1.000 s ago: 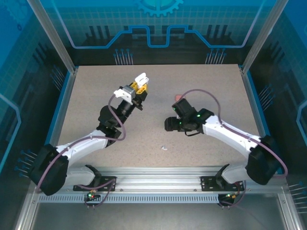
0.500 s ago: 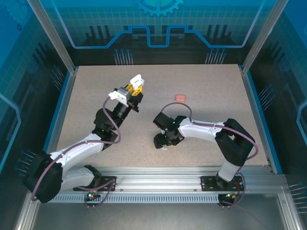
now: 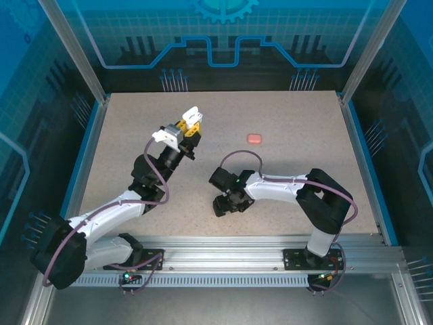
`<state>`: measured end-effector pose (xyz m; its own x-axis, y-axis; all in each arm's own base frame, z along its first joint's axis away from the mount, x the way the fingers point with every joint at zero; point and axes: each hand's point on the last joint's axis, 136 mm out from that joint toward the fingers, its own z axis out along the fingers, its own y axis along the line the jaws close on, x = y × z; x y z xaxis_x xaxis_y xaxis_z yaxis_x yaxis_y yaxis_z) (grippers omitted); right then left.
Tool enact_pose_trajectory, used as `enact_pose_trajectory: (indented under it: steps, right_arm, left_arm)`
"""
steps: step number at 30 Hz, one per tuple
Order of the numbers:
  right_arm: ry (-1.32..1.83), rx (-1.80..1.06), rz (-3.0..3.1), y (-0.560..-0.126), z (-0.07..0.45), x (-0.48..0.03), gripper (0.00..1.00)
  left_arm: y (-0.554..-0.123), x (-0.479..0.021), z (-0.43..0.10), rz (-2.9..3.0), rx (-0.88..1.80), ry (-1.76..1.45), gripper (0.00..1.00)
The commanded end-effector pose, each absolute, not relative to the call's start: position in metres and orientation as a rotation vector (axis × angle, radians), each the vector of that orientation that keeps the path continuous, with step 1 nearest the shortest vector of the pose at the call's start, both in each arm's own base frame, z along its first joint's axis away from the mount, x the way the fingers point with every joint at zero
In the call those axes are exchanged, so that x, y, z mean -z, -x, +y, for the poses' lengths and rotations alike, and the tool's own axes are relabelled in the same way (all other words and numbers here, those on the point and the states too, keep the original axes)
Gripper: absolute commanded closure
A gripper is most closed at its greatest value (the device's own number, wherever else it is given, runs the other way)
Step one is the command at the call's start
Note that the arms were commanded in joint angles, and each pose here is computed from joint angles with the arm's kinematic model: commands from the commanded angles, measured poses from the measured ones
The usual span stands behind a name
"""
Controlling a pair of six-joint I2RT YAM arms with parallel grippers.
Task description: Insert wireless bluetooth earbuds into charging case
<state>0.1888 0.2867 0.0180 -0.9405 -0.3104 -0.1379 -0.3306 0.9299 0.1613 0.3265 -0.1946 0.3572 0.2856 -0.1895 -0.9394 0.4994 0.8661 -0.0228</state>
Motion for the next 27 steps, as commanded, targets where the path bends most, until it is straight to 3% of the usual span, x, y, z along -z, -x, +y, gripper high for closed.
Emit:
enact_pose_trajectory:
  steps: [1,8,16,27]
  right_arm:
    - [0.491,-0.28,3.026,-0.17,0.287,-0.019,0.32]
    - [0.484,-0.273,3.026,-0.166,0.287,-0.029,0.33]
    - [0.377,-0.158,2.92,-0.192,0.276,-0.061,0.3]
    - [0.514,-0.104,3.001,-0.196,0.276,-0.041,0.38]
  left_arm:
    - [-0.322,-0.369,-0.185,1.161,0.463,-0.266,1.0]
    - [-0.322,-0.369,-0.185,1.158,0.469,-0.263,1.0]
    - [-0.322,-0.369,-0.185,1.157,0.473,-0.263,1.0]
    - [-0.323,-0.369,-0.183,1.156,0.469,-0.26,1.0]
